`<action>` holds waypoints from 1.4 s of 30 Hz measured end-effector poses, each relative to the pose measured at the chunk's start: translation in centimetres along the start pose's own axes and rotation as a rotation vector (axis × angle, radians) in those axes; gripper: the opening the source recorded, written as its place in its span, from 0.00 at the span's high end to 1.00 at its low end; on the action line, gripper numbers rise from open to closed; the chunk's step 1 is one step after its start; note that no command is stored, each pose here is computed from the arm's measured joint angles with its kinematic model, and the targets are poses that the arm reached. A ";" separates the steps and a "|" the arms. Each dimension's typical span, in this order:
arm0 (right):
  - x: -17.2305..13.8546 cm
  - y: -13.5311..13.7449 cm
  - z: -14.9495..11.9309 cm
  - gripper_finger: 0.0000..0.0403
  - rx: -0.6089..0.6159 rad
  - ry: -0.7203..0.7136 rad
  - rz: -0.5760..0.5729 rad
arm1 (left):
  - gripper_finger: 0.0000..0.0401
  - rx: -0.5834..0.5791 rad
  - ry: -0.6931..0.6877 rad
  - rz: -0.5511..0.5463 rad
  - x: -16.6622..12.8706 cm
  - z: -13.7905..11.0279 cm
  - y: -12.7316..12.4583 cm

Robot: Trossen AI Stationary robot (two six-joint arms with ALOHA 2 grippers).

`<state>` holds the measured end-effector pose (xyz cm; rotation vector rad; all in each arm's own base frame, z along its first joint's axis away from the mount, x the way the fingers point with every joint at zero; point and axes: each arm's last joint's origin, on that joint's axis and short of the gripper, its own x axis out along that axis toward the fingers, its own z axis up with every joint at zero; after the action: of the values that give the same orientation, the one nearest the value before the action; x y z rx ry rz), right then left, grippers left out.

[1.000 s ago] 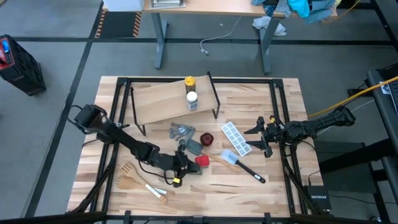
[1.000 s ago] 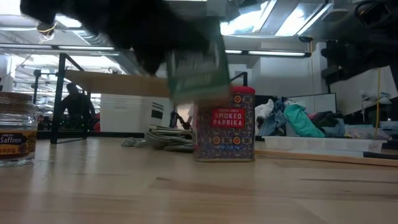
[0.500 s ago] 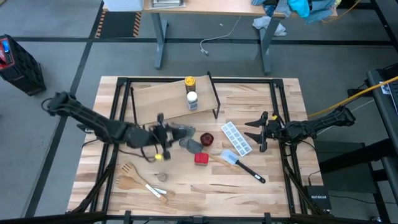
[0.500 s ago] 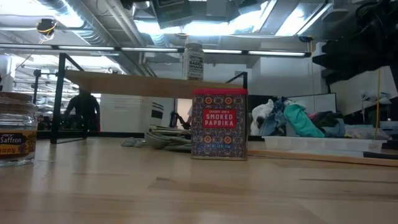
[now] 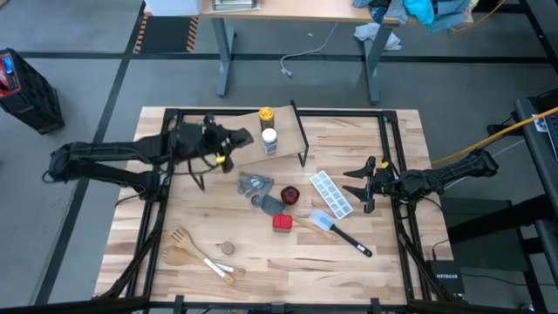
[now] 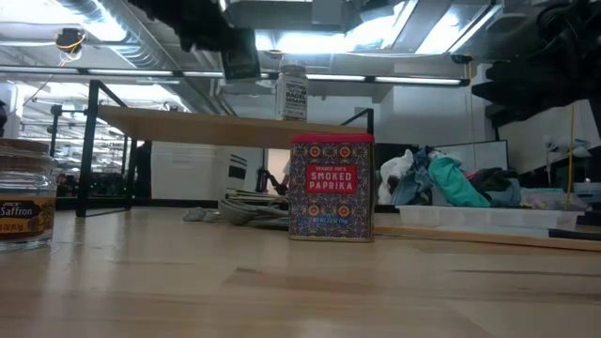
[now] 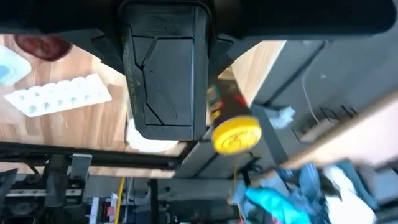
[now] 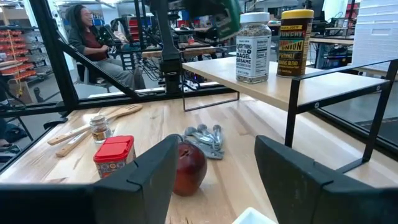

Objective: Shelf spices
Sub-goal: Put the green seasoning can on the shelf

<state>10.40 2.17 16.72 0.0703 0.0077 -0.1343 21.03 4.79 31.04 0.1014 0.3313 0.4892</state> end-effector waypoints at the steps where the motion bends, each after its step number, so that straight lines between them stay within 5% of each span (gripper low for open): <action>1: 0.0 0.0 0.0 0.45 0.000 0.000 0.000 | 0.75 -0.011 0.013 -0.016 0.2 -0.2 0.6; 21: 0.0 0.0 0.0 0.45 0.000 0.001 0.011 | 0.75 -0.104 0.152 -0.157 2.5 -3.2 8.1; 36: 0.0 0.1 0.0 0.45 0.000 0.002 0.027 | 0.74 -0.160 0.225 -0.225 5.2 -5.2 9.5; 42: 0.0 0.1 0.0 0.45 0.000 0.002 0.027 | 0.51 -0.229 0.199 -0.202 5.5 -5.1 9.6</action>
<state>10.41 2.24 16.72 0.0709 0.0087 -0.1076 19.62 15.88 26.36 -0.2031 0.4729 0.3340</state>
